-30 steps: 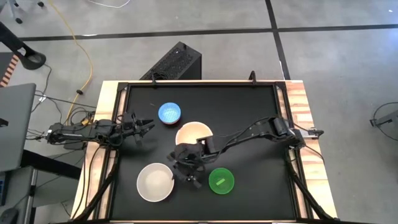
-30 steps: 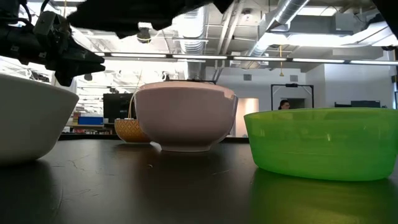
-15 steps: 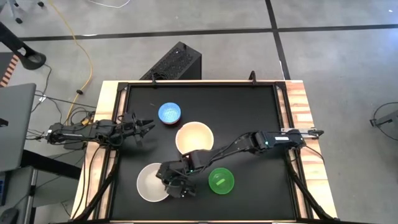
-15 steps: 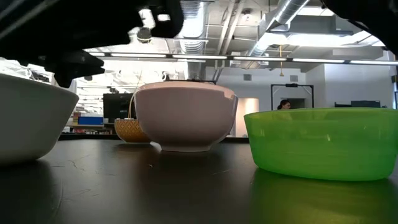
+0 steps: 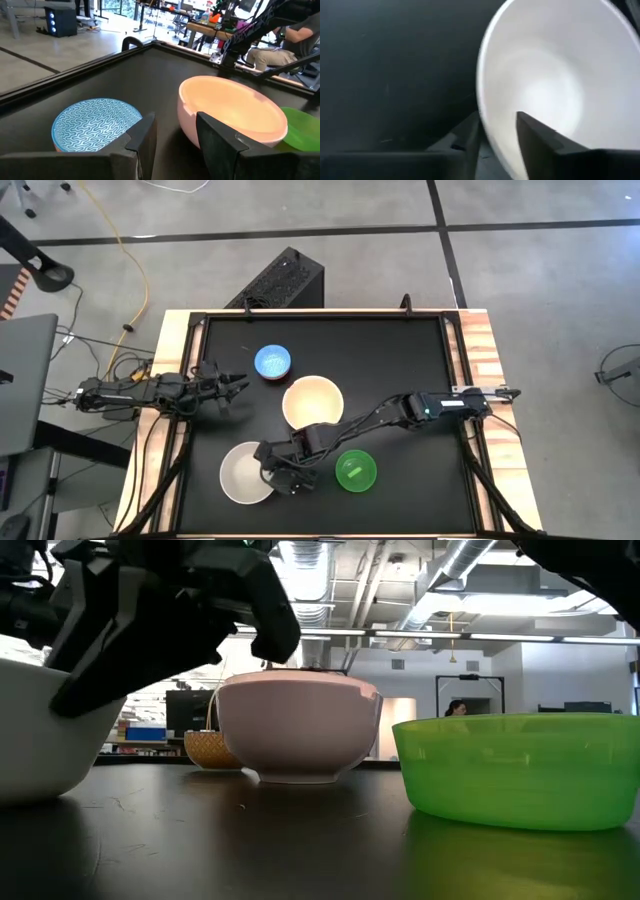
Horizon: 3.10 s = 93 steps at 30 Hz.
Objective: Nest bowls inside each other by size order
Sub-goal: Stack the gray bowl on top of the light orange bowl
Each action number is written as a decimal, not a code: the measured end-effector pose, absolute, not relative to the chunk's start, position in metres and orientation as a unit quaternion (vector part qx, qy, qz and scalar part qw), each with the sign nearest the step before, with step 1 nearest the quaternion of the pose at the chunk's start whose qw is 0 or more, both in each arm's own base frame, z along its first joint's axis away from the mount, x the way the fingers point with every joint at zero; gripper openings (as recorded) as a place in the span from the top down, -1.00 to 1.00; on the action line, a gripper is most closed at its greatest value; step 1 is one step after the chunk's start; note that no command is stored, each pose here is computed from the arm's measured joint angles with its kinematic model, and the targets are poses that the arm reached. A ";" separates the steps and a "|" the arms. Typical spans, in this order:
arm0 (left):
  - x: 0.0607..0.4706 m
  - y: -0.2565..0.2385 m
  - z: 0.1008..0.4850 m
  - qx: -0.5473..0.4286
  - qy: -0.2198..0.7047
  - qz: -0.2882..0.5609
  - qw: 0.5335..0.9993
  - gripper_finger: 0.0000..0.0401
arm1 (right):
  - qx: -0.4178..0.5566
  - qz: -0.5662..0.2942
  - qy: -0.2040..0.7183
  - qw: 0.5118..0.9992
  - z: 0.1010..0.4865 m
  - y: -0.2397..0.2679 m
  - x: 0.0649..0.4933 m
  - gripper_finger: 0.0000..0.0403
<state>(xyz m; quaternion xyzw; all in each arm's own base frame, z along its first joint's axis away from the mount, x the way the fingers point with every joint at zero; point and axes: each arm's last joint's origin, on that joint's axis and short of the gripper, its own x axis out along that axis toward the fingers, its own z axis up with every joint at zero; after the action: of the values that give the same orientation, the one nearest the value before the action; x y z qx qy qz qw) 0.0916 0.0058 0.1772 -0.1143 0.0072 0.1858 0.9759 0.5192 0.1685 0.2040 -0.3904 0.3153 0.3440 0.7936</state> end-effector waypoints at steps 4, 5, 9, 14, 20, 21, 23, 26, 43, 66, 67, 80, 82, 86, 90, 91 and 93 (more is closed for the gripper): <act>0.092 0.006 0.177 -0.114 0.008 0.186 0.976 0.36 | -0.400 0.355 0.324 0.780 0.193 0.170 0.519 0.70; 0.092 0.006 0.177 -0.115 0.008 0.186 0.976 0.36 | -0.406 0.352 0.324 0.779 0.192 0.172 0.519 0.82; 0.092 0.006 0.177 -0.119 0.009 0.182 0.976 0.36 | -0.430 0.340 0.319 0.773 0.202 0.179 0.515 0.92; 0.092 0.005 0.174 -0.137 0.022 0.168 0.976 0.36 | -0.427 0.331 0.320 0.778 0.233 0.190 0.498 0.96; 0.092 0.002 0.172 -0.175 0.038 0.133 0.975 0.36 | -0.328 0.267 0.366 0.829 0.342 0.158 0.438 0.97; 0.092 0.002 0.172 -0.179 0.039 0.126 0.975 0.36 | -0.313 0.247 0.377 0.836 0.353 0.150 0.431 0.97; 0.092 0.002 0.172 -0.186 0.040 0.119 0.975 0.36 | -0.293 0.209 0.412 0.837 0.360 0.133 0.424 0.97; 0.092 0.002 0.172 -0.188 0.039 0.122 0.974 0.36 | -0.264 0.180 0.439 0.840 0.361 0.109 0.423 0.97; 0.092 0.002 0.172 -0.188 0.040 0.123 0.974 0.36 | -0.197 0.114 0.560 0.797 0.289 0.058 0.429 0.97; 0.092 0.002 0.171 -0.188 0.041 0.123 0.974 0.36 | -0.188 0.076 0.564 0.801 0.282 0.086 0.425 0.97; 0.092 0.002 0.171 -0.188 0.041 0.122 0.974 0.36 | -0.183 0.074 0.563 0.803 0.282 0.086 0.426 0.97; 0.092 0.002 0.171 -0.189 0.042 0.121 0.974 0.36 | -0.172 0.068 0.576 0.796 0.255 0.088 0.426 0.96; 0.092 0.002 0.171 -0.189 0.042 0.121 0.974 0.36 | -0.176 0.068 0.578 0.794 0.249 0.088 0.425 0.96; 0.092 0.002 0.171 -0.189 0.042 0.121 0.974 0.36 | -0.176 0.067 0.579 0.793 0.246 0.088 0.424 0.95; 0.092 0.002 0.171 -0.189 0.042 0.121 0.974 0.36 | -0.176 0.068 0.575 0.796 0.246 0.090 0.425 0.95; 0.092 0.002 0.171 -0.189 0.042 0.122 0.973 0.36 | -0.176 0.068 0.575 0.797 0.246 0.091 0.425 0.93; 0.092 0.002 0.171 -0.189 0.041 0.123 0.973 0.36 | -0.169 0.063 0.574 0.799 0.246 0.091 0.425 0.89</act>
<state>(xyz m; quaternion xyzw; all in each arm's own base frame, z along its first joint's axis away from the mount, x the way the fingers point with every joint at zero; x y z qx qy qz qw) 0.0924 0.0018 0.1710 -0.1891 0.0415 0.1226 0.9734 0.4250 0.0906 0.2456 -0.1691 0.5741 0.0631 0.7986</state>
